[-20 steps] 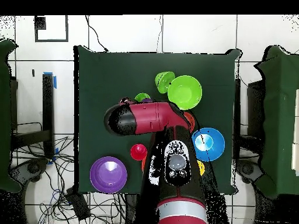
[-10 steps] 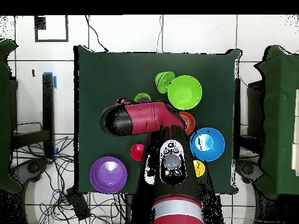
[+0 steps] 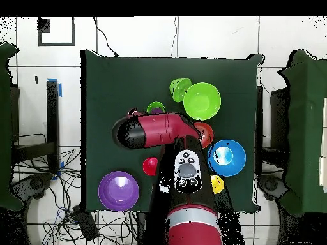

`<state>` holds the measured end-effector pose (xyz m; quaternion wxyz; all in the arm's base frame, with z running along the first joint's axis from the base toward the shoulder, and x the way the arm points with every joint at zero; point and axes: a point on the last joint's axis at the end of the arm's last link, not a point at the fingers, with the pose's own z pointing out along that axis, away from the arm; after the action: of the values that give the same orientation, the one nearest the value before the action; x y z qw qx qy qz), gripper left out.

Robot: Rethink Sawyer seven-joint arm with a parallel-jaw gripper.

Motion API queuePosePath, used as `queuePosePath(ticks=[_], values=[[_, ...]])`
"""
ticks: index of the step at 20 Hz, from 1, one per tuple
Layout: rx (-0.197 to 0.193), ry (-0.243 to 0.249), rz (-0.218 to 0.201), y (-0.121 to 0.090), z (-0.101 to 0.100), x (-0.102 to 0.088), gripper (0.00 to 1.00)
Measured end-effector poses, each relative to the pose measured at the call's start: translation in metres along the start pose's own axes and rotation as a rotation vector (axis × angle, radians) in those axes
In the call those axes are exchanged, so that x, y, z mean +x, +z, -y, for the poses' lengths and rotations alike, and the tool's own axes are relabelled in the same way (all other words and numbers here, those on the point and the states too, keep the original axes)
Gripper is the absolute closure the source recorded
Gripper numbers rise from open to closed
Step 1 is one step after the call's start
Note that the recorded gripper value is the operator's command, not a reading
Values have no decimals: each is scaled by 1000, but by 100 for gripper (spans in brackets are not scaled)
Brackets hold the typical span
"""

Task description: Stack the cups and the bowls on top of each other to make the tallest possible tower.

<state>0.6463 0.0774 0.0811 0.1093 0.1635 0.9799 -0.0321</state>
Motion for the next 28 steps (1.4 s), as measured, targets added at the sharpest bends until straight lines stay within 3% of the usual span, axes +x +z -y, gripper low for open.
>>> queuePosePath(ticks=[13,28], values=[[5,-10,-35,31,4,19,100],[15,-7,-15,35,7,8,100]])
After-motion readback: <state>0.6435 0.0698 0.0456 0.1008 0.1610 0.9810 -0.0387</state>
